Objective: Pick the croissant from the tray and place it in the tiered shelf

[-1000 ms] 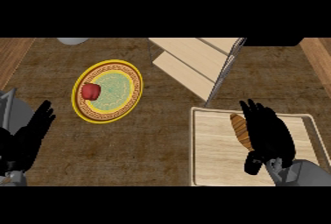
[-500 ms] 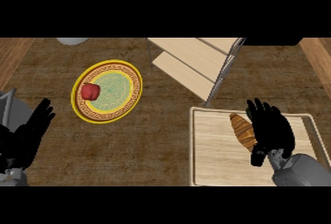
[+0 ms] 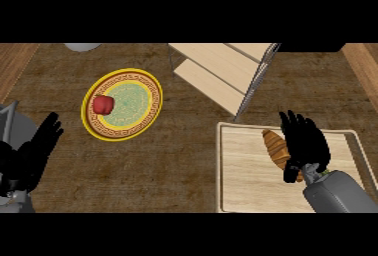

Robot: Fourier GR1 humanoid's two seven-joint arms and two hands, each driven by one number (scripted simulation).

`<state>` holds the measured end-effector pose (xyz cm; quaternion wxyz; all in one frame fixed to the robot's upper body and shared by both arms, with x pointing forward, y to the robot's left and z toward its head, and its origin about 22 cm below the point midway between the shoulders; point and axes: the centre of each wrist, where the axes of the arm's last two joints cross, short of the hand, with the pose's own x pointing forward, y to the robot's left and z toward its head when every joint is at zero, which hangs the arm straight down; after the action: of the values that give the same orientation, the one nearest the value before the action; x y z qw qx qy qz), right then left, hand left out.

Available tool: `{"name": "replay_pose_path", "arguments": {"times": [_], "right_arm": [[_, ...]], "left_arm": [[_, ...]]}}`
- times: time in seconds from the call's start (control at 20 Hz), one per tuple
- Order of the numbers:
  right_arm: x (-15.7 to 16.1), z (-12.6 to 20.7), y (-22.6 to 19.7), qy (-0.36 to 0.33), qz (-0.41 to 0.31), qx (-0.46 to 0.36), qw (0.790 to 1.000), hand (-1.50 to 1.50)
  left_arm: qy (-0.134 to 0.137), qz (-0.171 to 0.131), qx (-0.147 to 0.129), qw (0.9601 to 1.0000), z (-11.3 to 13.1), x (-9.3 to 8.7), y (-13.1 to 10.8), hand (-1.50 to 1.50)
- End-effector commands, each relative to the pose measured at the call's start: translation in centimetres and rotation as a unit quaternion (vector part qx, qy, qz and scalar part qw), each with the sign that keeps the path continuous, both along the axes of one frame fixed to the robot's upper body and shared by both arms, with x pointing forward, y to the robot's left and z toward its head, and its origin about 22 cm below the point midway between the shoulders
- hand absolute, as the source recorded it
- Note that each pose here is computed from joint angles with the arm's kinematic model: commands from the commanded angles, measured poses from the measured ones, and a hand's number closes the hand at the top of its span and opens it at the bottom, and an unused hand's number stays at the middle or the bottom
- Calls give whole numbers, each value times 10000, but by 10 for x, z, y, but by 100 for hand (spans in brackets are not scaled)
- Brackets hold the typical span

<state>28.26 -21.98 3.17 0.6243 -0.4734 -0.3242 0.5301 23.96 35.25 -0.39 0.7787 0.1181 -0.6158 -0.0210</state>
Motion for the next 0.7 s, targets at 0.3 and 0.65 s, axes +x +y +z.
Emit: {"name": "replay_pose_path", "arguments": {"times": [0.3, 0.65], "right_arm": [[15, -3, 2, 201, -48, 284, 9994, 150], [5, -35, -27, 81, 262, -113, 9996, 150]], "left_arm": [[22, 37, 37, 10000, -9, 2, 1, 0], [-23, 2, -64, 10000, 4, -17, -10, 0]]}}
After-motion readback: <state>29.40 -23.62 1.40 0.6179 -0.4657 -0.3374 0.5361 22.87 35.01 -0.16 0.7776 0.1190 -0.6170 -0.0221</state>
